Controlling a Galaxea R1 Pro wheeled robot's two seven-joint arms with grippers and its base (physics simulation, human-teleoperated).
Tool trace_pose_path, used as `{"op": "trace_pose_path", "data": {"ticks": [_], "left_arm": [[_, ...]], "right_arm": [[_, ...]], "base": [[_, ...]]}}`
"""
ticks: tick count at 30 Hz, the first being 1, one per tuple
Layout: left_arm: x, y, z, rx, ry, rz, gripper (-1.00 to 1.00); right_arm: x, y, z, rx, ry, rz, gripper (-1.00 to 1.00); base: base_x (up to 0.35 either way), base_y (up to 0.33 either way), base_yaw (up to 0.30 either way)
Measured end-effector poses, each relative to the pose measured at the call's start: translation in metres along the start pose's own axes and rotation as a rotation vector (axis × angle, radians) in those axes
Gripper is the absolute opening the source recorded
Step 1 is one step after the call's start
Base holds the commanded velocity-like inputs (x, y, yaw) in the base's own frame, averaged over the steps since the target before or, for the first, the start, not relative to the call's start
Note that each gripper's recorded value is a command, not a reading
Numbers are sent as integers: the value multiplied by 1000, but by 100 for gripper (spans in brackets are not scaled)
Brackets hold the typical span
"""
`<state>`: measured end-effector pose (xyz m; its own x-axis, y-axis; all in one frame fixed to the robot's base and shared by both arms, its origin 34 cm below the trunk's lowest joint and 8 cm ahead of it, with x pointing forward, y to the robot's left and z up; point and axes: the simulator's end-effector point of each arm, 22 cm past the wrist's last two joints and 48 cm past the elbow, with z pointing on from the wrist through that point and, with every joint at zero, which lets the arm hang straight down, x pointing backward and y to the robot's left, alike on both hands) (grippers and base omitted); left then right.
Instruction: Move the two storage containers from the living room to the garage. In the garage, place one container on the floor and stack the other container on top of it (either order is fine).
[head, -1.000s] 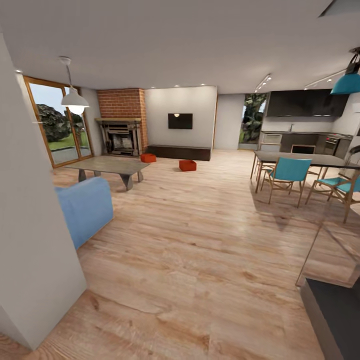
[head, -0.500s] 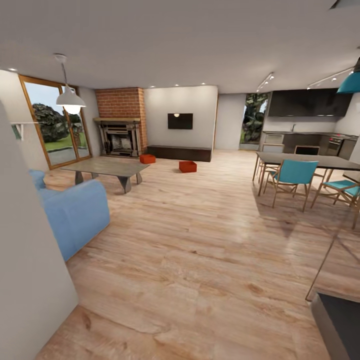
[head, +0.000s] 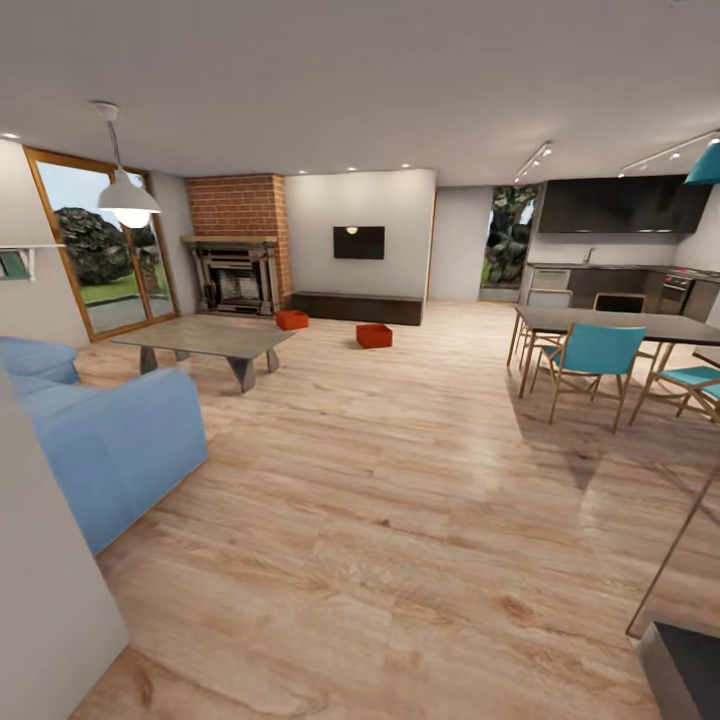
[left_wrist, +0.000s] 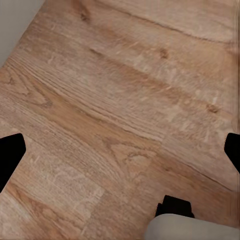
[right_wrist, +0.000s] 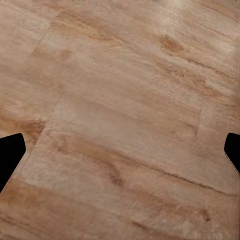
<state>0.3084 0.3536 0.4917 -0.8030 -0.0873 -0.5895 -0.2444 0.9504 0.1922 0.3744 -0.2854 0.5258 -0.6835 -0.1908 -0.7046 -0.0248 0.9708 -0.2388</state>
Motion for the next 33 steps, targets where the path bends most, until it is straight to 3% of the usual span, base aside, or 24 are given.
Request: {"op": "trace_pose_path", "data": {"ticks": [33], "left_arm": [[0,1,0,-1,0,0,100]], "right_arm": [[-1,0,0,-1,-1,-1,100]], "base": [[325,-109,0]]}}
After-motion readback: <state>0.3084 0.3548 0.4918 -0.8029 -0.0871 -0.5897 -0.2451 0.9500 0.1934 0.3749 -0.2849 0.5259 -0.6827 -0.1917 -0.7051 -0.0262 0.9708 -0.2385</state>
